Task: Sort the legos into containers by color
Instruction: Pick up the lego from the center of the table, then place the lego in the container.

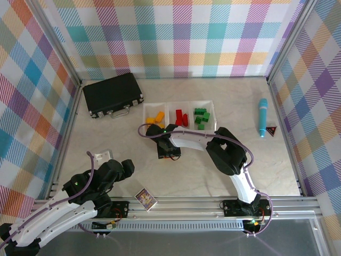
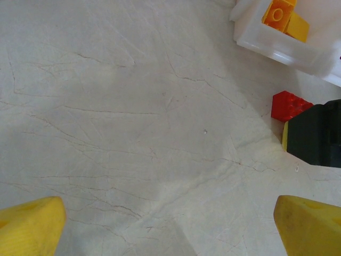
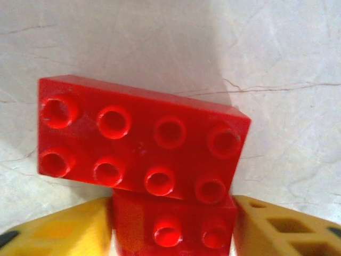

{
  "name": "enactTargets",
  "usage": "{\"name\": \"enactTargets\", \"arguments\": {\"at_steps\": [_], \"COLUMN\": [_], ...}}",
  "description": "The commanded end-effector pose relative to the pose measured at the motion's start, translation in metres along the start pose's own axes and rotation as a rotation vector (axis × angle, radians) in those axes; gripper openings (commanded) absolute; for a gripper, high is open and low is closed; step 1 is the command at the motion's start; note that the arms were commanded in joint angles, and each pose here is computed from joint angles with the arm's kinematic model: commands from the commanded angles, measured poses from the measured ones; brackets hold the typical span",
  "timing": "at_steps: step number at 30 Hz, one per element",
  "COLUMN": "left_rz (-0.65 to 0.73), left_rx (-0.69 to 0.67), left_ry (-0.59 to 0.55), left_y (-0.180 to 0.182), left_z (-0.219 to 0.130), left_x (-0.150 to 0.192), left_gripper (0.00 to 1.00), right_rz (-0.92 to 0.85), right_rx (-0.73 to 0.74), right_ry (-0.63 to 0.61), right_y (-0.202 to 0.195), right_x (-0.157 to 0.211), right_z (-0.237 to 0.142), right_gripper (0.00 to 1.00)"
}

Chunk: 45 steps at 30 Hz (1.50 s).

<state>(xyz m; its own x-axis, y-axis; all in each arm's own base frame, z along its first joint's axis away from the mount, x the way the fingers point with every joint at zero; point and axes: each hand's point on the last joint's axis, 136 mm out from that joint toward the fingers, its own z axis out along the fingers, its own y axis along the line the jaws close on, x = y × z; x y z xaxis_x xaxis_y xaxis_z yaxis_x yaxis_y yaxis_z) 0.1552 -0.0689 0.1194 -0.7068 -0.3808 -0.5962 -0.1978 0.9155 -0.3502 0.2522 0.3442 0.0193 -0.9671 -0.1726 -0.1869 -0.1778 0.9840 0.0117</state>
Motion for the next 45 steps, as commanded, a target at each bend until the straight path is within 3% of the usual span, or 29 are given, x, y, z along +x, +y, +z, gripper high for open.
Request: {"name": "enactTargets", "arguments": {"at_steps": [1,8,17,26,38,45], "left_rz": [-0.005,-0.006,-0.006,-0.004,-0.006,-0.005], "left_rx": [-0.015,-0.013,-0.014,-0.015,-0.023,-0.032], "left_ry": [-0.004,-0.002,-0.006,-0.004,0.001,-0.005], "left_y": [0.006,0.005,0.005,0.005,0.007,0.008], "left_z": [0.0,0.001,0.002,0.002,-0.001,-0.004], "left_x": [0.001,0.001,0.001,0.001,0.001,-0.002], "left_gripper": [1.0,1.0,1.0,1.0,1.0,1.0], "right_rz": [-0.018,-0.041,-0.08,-0.071,-0.032,-0.034], "right_rx": [0.048,0.057,0.033,0.009,-0.027,-0.014], "right_ry": [0.029,-0.002,-0.129,-0.246,-0.288,-0.275], "right_y": [-0.008,-0.013,-0.021,-0.044,-0.074,-0.07], "right_x": [0.01,0.006,-0.013,-0.066,-0.158,-0.179], "right_z": [0.011,-0.004,-0.063,-0.101,-0.088,-0.067], "right_gripper": [0.48,0.4,0.38,0.39,0.38,0.53]}}
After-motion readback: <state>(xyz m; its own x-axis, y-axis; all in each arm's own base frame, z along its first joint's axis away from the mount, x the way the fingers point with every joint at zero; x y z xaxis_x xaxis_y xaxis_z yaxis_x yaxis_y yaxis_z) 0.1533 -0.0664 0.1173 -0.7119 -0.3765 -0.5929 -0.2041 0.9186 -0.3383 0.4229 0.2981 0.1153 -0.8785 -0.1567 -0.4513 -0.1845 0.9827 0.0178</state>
